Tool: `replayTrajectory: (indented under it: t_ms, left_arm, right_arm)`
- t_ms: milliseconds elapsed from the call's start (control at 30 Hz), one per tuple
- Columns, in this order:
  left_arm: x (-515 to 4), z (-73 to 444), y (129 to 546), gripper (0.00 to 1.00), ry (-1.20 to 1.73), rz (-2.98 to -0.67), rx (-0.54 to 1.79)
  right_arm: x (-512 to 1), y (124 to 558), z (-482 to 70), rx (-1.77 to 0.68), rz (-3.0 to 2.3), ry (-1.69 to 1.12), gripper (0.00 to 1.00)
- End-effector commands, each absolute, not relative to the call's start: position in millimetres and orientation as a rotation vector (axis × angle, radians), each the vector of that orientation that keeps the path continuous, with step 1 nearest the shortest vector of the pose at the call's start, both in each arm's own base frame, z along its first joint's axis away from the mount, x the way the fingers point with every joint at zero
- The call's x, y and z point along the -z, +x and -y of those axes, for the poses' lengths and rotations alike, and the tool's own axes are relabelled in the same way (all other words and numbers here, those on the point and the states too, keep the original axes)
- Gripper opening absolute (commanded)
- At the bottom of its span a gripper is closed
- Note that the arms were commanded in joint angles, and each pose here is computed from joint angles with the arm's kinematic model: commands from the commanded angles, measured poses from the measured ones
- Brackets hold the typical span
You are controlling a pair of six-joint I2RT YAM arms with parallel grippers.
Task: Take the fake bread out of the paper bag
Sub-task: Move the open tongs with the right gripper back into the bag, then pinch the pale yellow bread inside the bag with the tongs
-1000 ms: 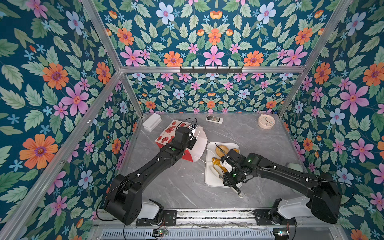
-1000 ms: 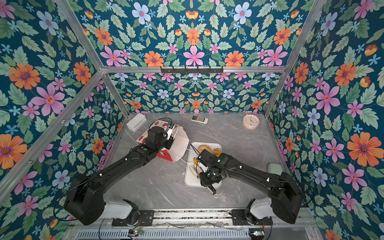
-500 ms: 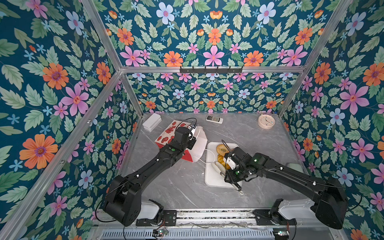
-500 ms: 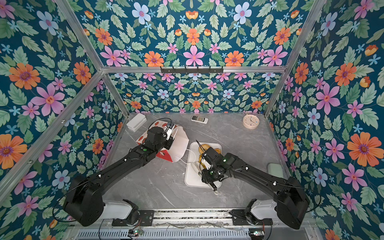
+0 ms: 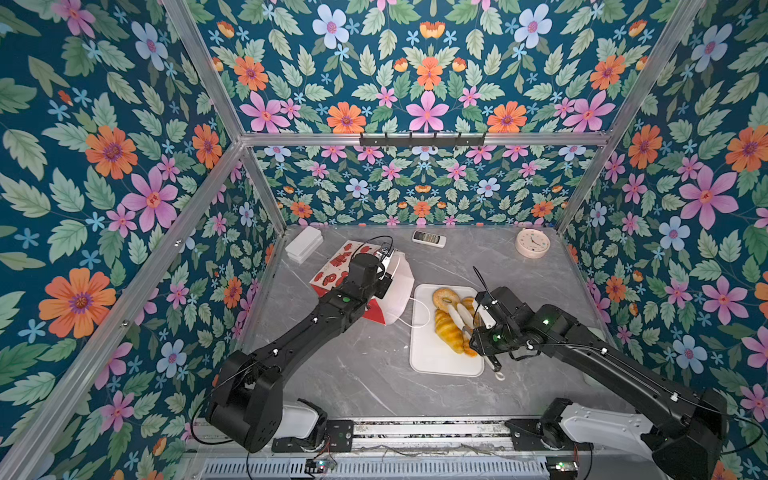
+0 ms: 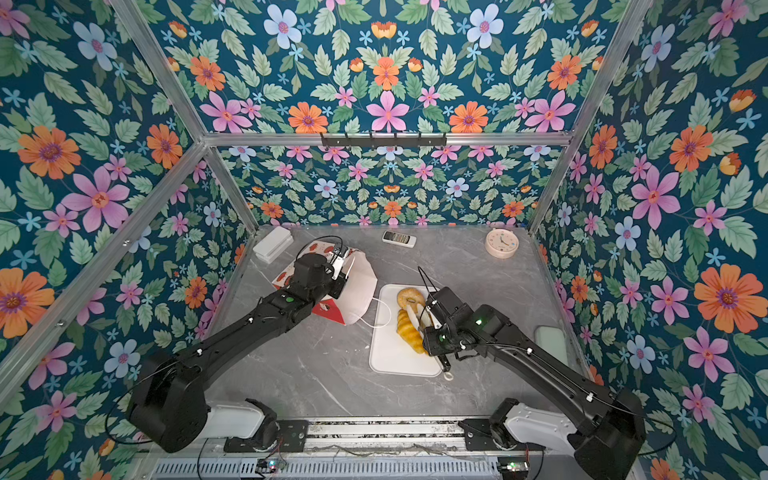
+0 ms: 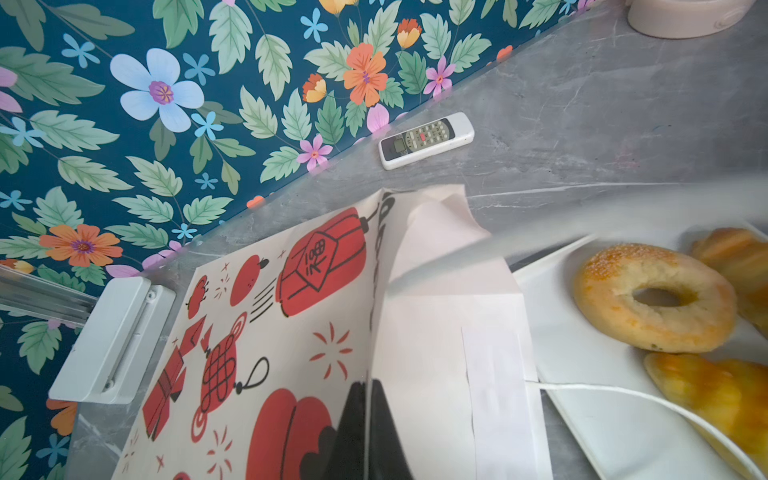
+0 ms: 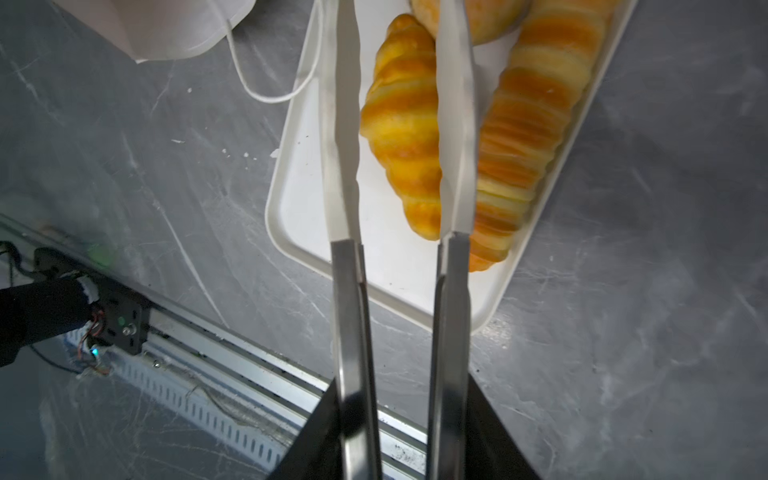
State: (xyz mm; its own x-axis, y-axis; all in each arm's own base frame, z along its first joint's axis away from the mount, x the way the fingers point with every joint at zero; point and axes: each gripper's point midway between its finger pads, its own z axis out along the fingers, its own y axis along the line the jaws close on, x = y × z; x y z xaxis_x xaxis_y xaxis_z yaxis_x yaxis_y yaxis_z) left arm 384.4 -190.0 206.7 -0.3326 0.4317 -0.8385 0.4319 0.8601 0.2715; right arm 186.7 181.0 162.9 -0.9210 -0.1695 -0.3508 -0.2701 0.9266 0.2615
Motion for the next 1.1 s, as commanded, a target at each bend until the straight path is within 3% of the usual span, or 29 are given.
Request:
replayTrajectory:
  t_ms: [0,367,567,1067]
  left_arm:
    - [-213.3,187.8,386.5,0.00,0.608,-1.942,-0.006]
    - [-219.2,195.0,381.1,0.00,0.646,-1.907,0.042]
    - [-223.4,196.5,375.7,0.00,0.685,-1.863,0.046]
    - [-229.2,204.5,369.2,0.00,0.714,-1.834,0.108]
  right_arm:
    - [-179.1,203.0,-165.4,-0.319,-2.672,-0.281,0.41]
    - [-217.8,207.1,-279.9,-0.924,-2.495,-0.593,0.41]
    - [-189.5,209.7,-325.5,-0.997,-2.524,-0.717,0.41]
    - [-131.0,277.1,-380.1,-0.931,-2.587,-0.648,0.42]
